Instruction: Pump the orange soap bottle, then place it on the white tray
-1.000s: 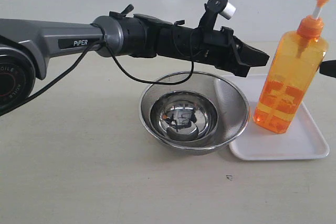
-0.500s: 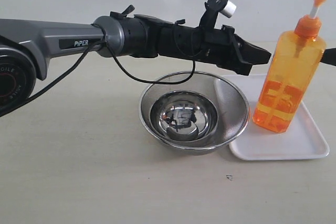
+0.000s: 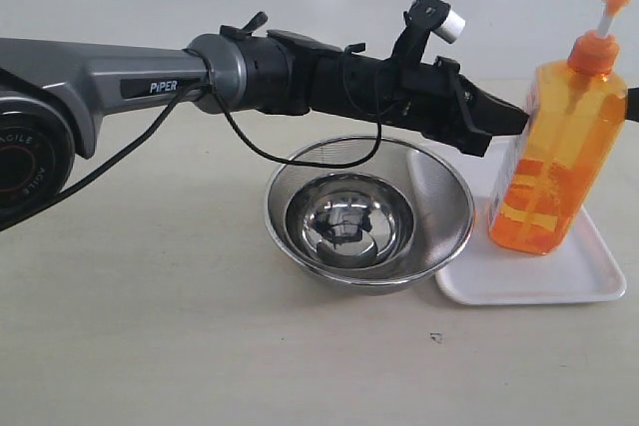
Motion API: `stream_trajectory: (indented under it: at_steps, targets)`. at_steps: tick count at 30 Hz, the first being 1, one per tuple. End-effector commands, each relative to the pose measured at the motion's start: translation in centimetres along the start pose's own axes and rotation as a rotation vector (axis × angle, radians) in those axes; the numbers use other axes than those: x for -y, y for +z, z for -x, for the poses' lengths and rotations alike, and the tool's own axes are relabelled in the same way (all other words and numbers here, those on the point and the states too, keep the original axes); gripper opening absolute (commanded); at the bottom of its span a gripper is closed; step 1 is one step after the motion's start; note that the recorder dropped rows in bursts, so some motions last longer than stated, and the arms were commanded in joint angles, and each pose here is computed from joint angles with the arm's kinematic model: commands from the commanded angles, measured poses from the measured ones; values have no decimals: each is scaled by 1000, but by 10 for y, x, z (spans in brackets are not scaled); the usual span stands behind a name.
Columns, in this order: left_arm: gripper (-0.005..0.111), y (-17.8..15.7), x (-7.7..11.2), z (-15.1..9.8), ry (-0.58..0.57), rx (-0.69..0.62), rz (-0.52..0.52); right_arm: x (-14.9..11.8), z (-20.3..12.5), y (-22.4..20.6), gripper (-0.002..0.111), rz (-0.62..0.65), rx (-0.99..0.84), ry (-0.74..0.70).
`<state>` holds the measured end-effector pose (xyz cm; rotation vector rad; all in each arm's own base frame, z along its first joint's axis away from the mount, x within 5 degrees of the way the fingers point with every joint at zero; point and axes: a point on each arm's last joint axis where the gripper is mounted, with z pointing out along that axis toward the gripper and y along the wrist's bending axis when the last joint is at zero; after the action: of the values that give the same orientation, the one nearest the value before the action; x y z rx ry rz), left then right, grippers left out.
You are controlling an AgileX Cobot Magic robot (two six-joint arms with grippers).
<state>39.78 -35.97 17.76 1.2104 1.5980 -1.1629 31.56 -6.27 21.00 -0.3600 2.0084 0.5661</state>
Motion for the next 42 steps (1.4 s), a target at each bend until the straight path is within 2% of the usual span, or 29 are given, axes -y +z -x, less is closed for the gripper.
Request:
stream_trajectory:
  at_steps: [1,20,42]
  targets:
    - [5,3,9,2,-6,-16,-60,-1,2,0,0,11,0,-8]
    - [5,2,15,3,-22,-11,-122,-6,1,0,0,65,-3,-14]
    - [5,2,15,3,-49,-13,-124,-6,1,0,0,69,-6,-23]
